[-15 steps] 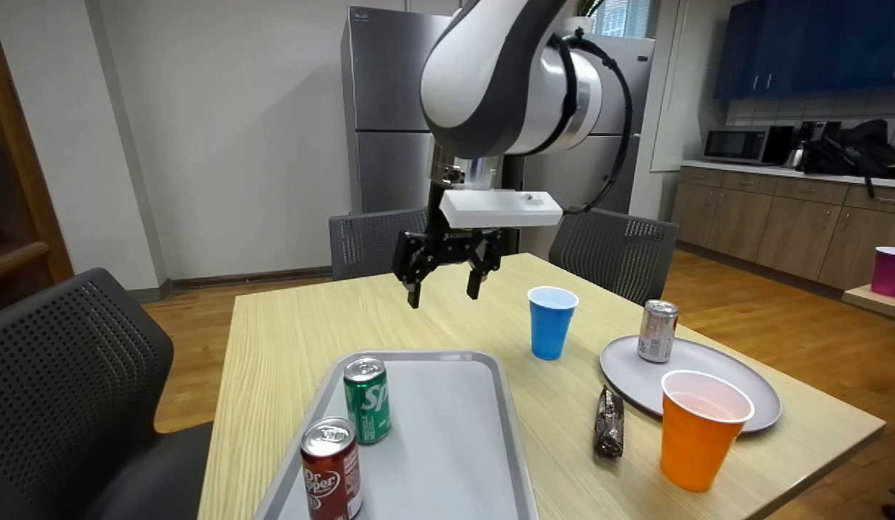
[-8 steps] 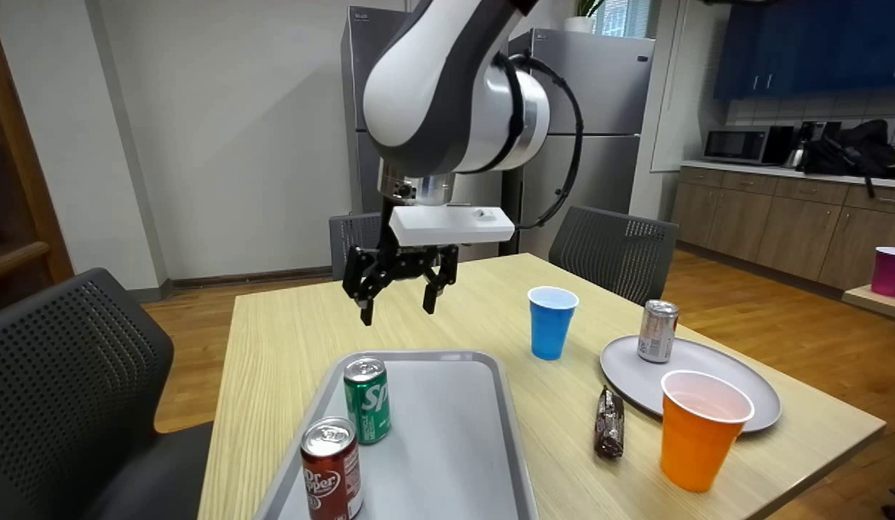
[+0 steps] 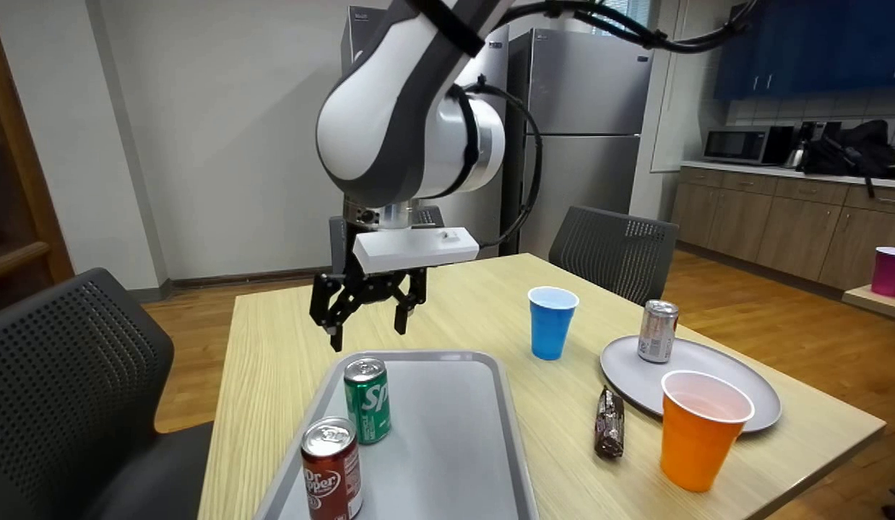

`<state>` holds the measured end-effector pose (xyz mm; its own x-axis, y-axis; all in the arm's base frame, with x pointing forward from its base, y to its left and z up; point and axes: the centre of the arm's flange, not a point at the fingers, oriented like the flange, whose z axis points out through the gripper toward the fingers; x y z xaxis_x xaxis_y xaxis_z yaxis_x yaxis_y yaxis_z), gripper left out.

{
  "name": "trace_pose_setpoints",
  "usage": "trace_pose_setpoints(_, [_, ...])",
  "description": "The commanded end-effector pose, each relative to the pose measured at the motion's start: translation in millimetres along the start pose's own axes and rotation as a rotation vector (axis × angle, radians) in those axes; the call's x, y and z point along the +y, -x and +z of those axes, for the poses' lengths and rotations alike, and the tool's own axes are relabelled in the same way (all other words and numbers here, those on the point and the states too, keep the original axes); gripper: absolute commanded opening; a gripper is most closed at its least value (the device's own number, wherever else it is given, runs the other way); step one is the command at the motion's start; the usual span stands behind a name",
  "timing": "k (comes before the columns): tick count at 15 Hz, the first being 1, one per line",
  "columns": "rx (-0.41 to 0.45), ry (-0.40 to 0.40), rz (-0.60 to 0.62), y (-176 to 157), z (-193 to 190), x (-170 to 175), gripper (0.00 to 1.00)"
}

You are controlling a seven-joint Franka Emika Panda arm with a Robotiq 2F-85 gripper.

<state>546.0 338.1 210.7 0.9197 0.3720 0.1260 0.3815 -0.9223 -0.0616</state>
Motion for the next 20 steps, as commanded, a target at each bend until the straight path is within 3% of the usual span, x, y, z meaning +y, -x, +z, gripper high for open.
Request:
trace_pose_setpoints(1, [-0.040, 0.017, -0.041, -17, 12, -10, 1.00])
trace_pose_setpoints(20, [-0.175, 0.035, -0.104, -15, 52, -23, 1.00])
